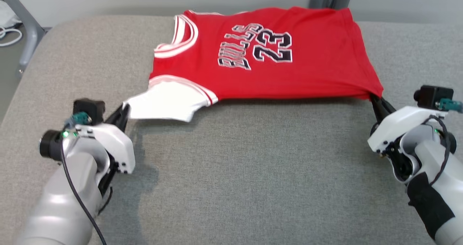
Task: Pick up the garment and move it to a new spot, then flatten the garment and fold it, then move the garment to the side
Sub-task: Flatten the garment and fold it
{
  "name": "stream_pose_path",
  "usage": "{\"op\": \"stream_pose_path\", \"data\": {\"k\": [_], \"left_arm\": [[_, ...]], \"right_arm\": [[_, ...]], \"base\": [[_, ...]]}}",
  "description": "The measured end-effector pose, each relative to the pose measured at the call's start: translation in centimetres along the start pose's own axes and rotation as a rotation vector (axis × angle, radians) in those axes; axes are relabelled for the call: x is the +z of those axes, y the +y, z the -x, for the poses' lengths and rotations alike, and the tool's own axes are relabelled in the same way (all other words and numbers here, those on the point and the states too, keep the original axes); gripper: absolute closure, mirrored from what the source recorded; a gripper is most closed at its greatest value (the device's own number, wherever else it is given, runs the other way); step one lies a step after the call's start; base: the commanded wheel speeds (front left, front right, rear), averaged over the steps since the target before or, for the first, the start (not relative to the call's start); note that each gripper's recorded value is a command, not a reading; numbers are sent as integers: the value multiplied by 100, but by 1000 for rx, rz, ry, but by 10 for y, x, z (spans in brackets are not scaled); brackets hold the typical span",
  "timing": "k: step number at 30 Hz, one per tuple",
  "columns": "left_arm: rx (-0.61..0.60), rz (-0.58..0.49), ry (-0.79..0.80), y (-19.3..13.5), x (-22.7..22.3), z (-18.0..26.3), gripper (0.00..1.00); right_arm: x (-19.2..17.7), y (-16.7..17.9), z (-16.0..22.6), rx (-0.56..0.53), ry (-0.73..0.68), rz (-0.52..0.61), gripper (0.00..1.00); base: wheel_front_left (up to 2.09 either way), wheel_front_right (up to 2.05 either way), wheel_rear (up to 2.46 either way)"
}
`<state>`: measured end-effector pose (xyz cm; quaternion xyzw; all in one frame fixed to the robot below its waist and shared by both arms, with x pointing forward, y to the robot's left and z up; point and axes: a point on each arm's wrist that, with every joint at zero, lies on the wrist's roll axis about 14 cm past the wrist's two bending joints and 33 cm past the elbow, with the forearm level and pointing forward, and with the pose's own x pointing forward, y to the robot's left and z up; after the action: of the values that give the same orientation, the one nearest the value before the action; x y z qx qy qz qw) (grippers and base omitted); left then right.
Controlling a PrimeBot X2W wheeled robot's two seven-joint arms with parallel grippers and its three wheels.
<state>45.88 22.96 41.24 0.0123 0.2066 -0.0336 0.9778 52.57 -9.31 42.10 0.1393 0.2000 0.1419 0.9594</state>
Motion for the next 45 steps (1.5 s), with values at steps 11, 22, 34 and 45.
{"op": "stream_pose_path", "data": {"k": [11,22,34,45], "left_arm": [[-48,-12,17,-20,-30,45,100],[-112,21,41,-47,-58,79,100],[-221,30,144,-63,-79,105,100],[-445,13,367,-88,-96,159,100]], "right_arm": [[-11,0,45,-11,-12,-76,100],[-36,-8,91,-11,78,-71,100],[-54,-19,110,-7,175,-45,100],[-87,-35,145,-8,423,-85,100]], "base": [[0,0,0],[0,0,0],[0,0,0],[0,0,0]]}}
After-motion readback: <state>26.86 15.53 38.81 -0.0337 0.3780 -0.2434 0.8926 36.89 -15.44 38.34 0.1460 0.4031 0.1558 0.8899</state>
